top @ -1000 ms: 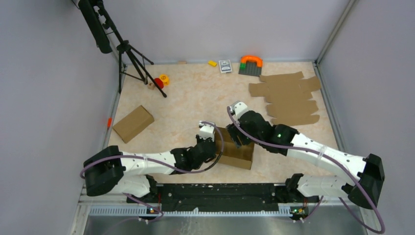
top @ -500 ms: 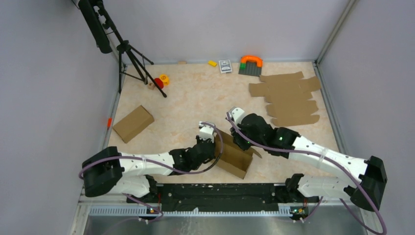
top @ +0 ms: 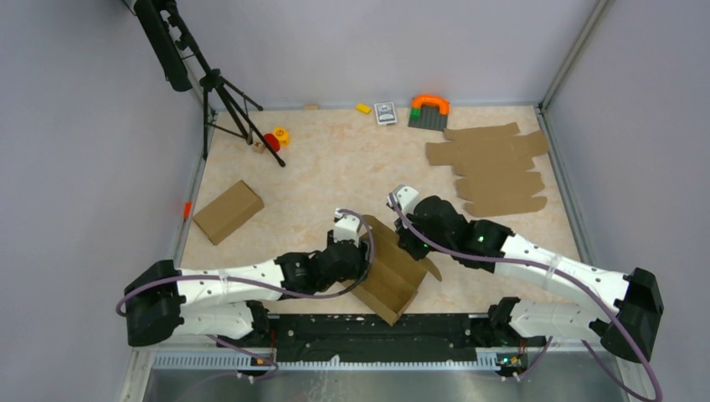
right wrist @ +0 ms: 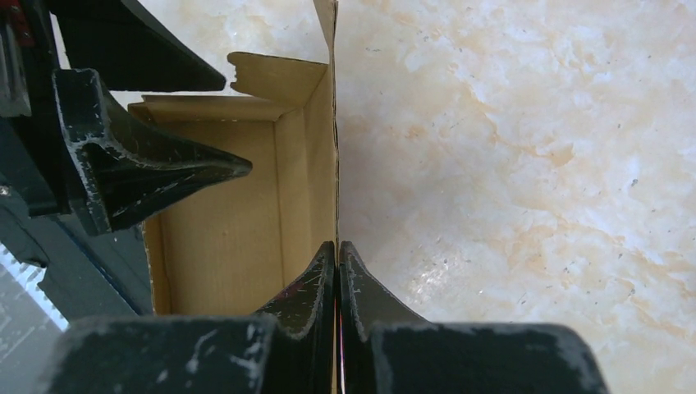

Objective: Fold the paper box

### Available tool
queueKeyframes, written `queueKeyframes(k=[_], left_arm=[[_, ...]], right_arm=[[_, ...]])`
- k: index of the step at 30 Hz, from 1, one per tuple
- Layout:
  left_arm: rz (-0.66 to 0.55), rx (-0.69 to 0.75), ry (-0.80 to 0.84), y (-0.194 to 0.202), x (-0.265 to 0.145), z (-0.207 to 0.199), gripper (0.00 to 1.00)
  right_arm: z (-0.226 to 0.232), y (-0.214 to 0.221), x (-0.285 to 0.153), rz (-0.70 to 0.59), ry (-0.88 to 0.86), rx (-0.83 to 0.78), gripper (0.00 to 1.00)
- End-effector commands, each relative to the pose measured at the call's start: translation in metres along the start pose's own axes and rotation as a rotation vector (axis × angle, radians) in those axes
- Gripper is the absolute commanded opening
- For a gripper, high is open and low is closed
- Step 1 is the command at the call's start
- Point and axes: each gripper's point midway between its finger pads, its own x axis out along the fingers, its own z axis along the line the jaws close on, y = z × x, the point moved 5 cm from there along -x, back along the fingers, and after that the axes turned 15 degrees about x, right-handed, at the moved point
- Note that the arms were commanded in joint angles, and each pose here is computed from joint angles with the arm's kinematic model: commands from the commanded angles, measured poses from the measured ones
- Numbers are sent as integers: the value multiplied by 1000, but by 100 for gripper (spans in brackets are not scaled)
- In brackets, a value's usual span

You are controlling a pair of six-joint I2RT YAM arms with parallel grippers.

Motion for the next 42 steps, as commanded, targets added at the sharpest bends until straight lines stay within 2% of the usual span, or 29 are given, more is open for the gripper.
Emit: queueKeyframes(k=[1,6,9,11,19,23,26,28,30,31,33,35,38,42], left_arm=[[107,-60,12,6,-22,2,68],[134,-144,8,12,-43,11,82],[139,-191,-28,13,-58,23,85],[153,-239,-39,17,-66,28,84],[269,-436,116,51,-75,11,78],[213,-505,207,53,-67,1,75],[150,-516,209,48,-61,1,68],[110,-503,208,44,-55,2,59],[92,-499,213,41,-48,1,44],[84,-497,215,39,-43,1,33],[87,-486,203,36,-32,5,21],[99,-465,181,29,-22,13,16],[69,-416,144,8,-12,35,15],[15,-321,105,-22,-9,56,18]], right_arm=[[8,-6,-3,-38,-36,7,0],[7,-7,-3,-41,-32,8,0],[6,-8,-3,-45,-20,7,0],[4,-9,-4,-50,-7,7,0],[-1,-13,-6,-83,42,31,0],[-11,-25,-14,-154,136,60,0],[-16,-35,-20,-186,195,71,0],[-18,-38,-23,-191,216,65,0],[-17,-40,-23,-185,218,55,7],[-17,-41,-22,-182,218,51,14],[-16,-41,-22,-172,214,43,17],[-15,-41,-20,-165,214,39,19],[-15,-39,-18,-149,210,33,25],[-11,-37,-14,-124,192,29,22]])
